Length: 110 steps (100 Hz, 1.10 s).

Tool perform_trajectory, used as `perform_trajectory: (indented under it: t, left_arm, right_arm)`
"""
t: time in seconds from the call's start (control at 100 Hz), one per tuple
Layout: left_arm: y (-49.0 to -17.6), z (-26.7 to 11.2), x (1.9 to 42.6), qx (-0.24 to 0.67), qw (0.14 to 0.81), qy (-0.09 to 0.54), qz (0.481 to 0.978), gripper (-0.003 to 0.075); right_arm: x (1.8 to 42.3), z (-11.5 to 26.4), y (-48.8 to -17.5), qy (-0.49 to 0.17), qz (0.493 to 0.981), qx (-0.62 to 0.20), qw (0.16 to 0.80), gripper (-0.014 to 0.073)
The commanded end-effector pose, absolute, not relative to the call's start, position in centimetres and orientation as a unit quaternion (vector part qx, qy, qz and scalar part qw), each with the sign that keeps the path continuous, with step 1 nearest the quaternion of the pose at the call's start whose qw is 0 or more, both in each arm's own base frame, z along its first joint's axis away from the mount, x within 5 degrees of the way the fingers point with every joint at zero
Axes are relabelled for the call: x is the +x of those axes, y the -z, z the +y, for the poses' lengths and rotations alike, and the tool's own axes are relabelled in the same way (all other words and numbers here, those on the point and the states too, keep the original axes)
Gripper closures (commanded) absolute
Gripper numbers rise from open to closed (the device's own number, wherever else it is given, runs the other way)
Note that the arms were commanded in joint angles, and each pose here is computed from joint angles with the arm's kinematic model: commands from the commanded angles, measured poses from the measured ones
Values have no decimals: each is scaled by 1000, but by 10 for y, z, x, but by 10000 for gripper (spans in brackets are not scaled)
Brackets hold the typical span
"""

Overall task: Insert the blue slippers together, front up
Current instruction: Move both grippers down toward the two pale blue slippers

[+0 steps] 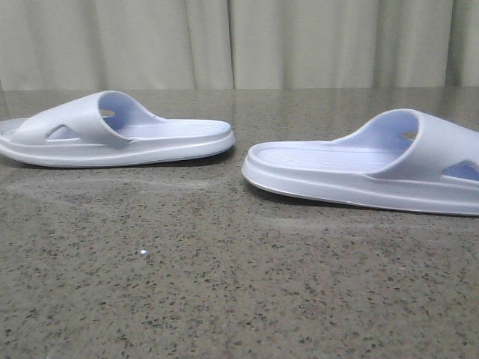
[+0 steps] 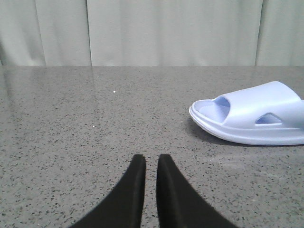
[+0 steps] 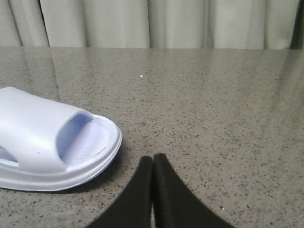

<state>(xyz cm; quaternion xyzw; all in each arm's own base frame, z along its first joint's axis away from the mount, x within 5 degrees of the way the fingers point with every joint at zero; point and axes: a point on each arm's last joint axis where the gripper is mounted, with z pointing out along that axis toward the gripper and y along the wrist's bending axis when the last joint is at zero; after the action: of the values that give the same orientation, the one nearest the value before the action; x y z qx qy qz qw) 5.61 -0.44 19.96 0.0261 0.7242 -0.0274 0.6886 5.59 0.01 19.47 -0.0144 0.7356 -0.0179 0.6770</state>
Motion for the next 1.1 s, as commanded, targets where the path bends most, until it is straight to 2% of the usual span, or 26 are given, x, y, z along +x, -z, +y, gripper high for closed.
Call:
perform_trajectory:
  t: [0.0,0.82,1.089]
  left_arm:
    - [-207,-4,54,19,727,31,686,705]
    - [-207,-4,54,19,727,31,686,705]
    - [-210,-4,54,6,740,44,672,705]
  right_arm:
    - [55,-1,-197,27,705,-12,709,684]
    - [55,-1,-198,27,702,-12,711,684]
    - [55,-2,-208,26,661,-3,750,684]
